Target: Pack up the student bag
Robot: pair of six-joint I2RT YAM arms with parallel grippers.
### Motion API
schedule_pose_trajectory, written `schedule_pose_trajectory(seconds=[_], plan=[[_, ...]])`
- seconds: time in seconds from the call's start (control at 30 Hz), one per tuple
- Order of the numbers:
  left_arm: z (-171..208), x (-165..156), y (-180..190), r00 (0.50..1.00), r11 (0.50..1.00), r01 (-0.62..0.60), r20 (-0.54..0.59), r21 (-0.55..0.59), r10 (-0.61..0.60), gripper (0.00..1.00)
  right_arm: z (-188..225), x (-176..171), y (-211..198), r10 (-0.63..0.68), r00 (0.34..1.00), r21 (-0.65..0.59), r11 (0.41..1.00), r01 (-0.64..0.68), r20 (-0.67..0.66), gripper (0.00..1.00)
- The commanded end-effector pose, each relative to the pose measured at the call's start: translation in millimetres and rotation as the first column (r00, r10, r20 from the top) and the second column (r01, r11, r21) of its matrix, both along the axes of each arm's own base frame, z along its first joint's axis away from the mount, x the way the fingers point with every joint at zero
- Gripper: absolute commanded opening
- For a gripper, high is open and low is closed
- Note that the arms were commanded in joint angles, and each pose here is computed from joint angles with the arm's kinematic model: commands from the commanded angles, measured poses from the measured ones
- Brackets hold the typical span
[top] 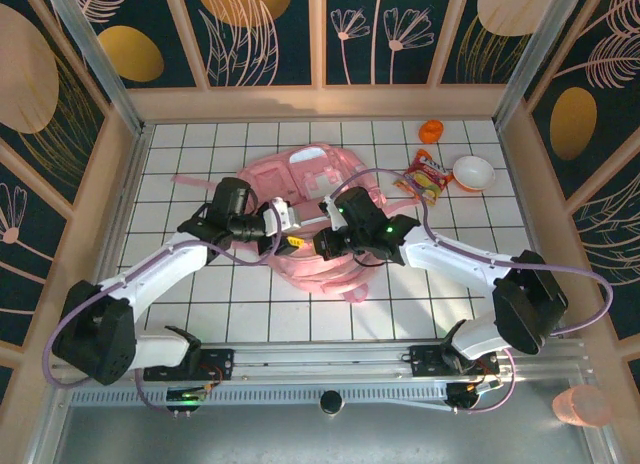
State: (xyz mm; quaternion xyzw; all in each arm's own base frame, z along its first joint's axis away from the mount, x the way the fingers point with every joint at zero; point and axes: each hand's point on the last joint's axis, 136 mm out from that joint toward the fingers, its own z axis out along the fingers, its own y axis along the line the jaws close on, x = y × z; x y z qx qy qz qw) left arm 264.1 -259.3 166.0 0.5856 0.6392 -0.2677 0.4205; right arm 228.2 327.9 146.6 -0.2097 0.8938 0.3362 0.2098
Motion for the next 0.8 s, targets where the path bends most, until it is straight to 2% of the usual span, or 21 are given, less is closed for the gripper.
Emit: schedule_pose_trajectory(seconds=[0.0,0.2,0.27,0.33,0.43,0.57,0.67,0.77], plan=[[-10.1,-1.1,0.9,1.0,0.999,0.014,-0.017,0.042,-0.013,0.46,33.5,2.5,8.1,0.01,0.998,0.082,0.997,-0.015,0.057,0.0],[-19.6,13.2,20.7,0.994,0.987,-0.099,0.049,0.13,0.093,0.1,19.2,11.5,-30.2,-0.04,0.999,0.016,0.999,0.039,0.036,0.0],[-20.1,16.5,30.9,0.991,0.983,-0.131,0.056,0.128,0.125,0.04,10.0,16.8,-49.3,-0.07,0.997,-0.017,0.997,0.07,0.024,0.0],[-18.8,21.3,43.4,0.984,0.978,-0.171,0.066,0.121,0.164,0.03,-0.3,18.7,-62.7,-0.085,0.996,-0.051,0.995,0.085,0.009,0.0],[-17.2,28.1,60.4,0.97,0.964,-0.234,0.095,0.125,0.223,0.05,-0.5,18.5,-59.0,-0.066,0.998,-0.048,0.997,0.066,0.001,0.0],[-13.5,31.5,68.1,0.959,0.954,-0.269,0.133,0.132,0.252,0.17,14.4,18.1,-33.0,-0.021,0.999,0.029,0.999,0.021,0.025,0.0],[-0.2,24.8,54.5,0.979,0.978,-0.193,0.088,0.082,0.186,0.36,21.7,16.4,-14.2,0.012,0.999,0.067,0.998,-0.014,0.036,0.0],[11.5,16.9,33.3,0.993,0.994,-0.103,0.068,0.034,0.1,0.42,22.3,15.3,-4.0,0.031,0.999,0.067,0.997,-0.033,0.036,0.0]])
